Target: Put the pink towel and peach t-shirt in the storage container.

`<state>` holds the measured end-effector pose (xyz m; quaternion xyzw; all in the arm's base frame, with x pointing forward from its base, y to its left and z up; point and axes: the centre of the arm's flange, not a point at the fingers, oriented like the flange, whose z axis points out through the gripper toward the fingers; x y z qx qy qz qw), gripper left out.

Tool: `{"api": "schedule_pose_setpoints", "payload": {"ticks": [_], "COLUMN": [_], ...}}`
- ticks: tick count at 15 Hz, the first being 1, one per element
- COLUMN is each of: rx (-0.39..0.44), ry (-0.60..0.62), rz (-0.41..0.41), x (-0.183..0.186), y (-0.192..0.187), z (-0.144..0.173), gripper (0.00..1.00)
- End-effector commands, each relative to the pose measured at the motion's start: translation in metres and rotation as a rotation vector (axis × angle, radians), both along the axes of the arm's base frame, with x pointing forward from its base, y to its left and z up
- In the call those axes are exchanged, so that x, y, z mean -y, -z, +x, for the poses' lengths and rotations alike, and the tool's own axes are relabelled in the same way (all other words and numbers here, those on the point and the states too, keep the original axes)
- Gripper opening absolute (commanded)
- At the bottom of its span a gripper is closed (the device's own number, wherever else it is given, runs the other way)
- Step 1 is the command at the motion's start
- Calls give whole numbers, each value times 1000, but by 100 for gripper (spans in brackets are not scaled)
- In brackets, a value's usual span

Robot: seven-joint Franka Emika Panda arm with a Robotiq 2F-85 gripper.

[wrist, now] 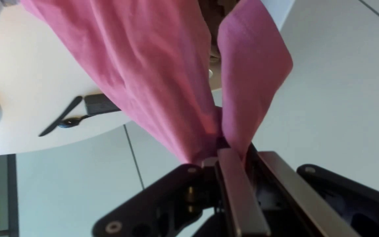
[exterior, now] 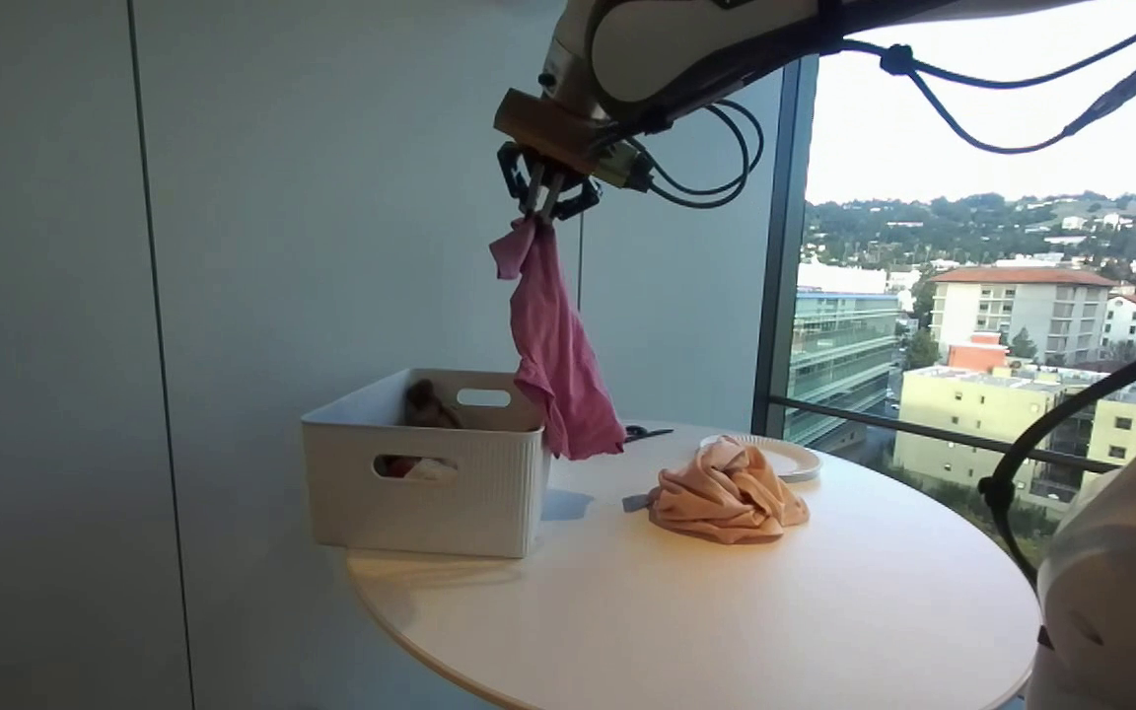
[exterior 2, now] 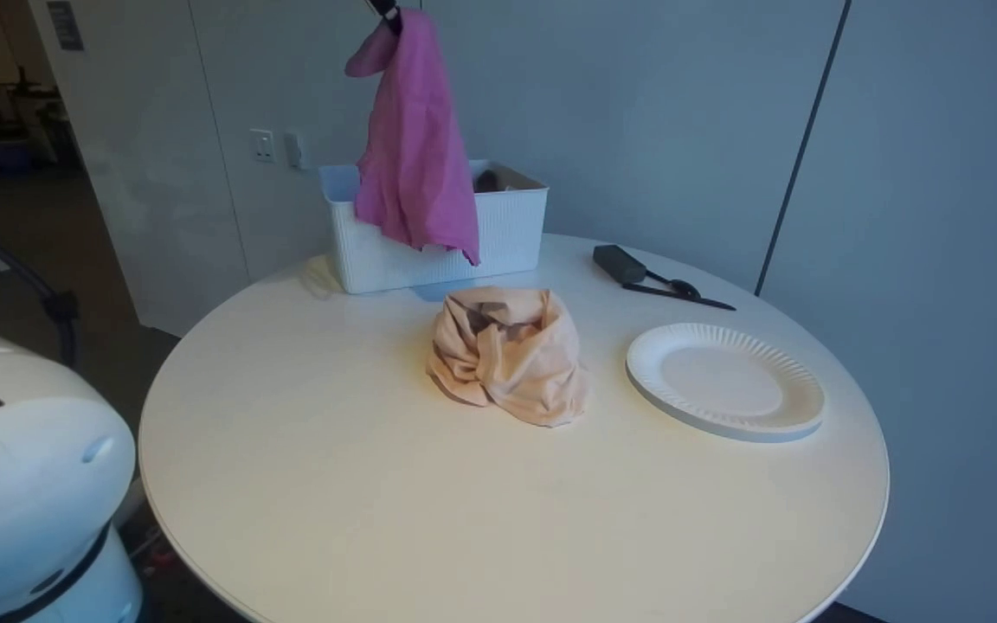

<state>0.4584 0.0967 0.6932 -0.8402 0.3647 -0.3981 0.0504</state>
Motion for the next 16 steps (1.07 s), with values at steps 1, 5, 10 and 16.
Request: {"api": "schedule_pose_setpoints", "payload": {"ticks": [1,5,10,16], "rx": [72,56,-50,-69], "ry": [-183,-289,-346,-539], "rz": [-4,182,328,179], "x": [-11,-1,7,-10], "y": [-13,24,71,70], "z": [27,59,87,93], "gripper": [6,6,5,5]}}
